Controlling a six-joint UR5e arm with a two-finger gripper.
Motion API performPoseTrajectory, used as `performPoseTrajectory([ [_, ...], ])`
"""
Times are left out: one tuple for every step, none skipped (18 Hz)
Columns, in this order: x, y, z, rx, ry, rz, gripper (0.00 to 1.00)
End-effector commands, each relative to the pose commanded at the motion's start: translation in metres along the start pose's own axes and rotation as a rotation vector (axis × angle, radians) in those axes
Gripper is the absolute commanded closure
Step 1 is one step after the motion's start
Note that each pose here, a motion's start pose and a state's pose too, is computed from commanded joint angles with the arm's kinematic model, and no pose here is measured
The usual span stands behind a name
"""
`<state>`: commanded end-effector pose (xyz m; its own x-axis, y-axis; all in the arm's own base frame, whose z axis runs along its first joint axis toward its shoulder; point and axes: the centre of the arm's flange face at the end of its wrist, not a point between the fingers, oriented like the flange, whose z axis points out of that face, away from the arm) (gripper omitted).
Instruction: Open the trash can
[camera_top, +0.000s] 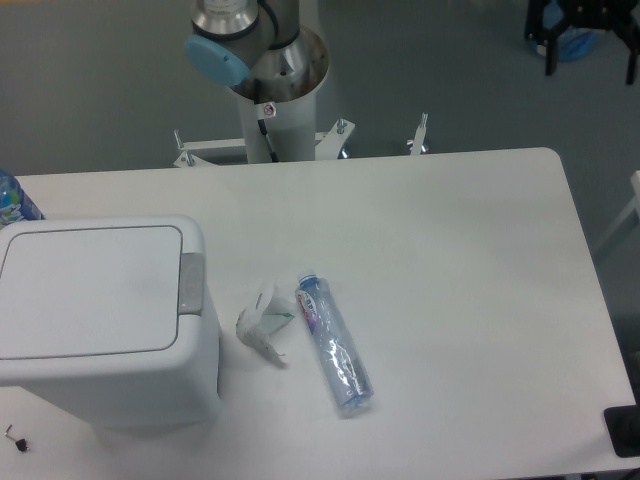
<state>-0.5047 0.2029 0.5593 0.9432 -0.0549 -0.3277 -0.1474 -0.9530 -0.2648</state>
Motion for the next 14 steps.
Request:
performPoseTrajectory([
  [0.000,-0.003,0.001,0.021,0.002,-0.037,0.00],
  [0.001,-0.008,0.001,0.035,0.003,-0.075,0.00],
  [0.002,-0.014,0.001,0.044,0.001,-0.113,0.00],
  [0.004,-0.025,0.000,0.053,-0.014,-0.142,0.00],
  [0.007,-0.037,0.000,0.064,-0.025,-0.180,0.00],
  [0.010,-0.050,0.002,0.075,-0.025,-0.228,0.00],
  [0.013,-0.059,0.004,0.082,-0.021,-0.276,0.00],
  [0.016,-0.069,0.005,0.089,-0.021,-0.316,0.00],
  [0.019,-0.077,0.007,0.096,-0.019,-0.348,0.00],
  [0.021,-0.086,0.008,0.105,-0.019,-0.377,0.00],
  [0.025,-0.096,0.010,0.113,-0.019,-0.398,0.00],
  [0.028,-0.105,0.014,0.120,-0.012,-0.416,0.00],
  [0.032,-0.114,0.015,0.126,-0.004,-0.435,0.00],
  [0.038,-0.124,0.017,0.130,0.007,-0.451,0.00],
])
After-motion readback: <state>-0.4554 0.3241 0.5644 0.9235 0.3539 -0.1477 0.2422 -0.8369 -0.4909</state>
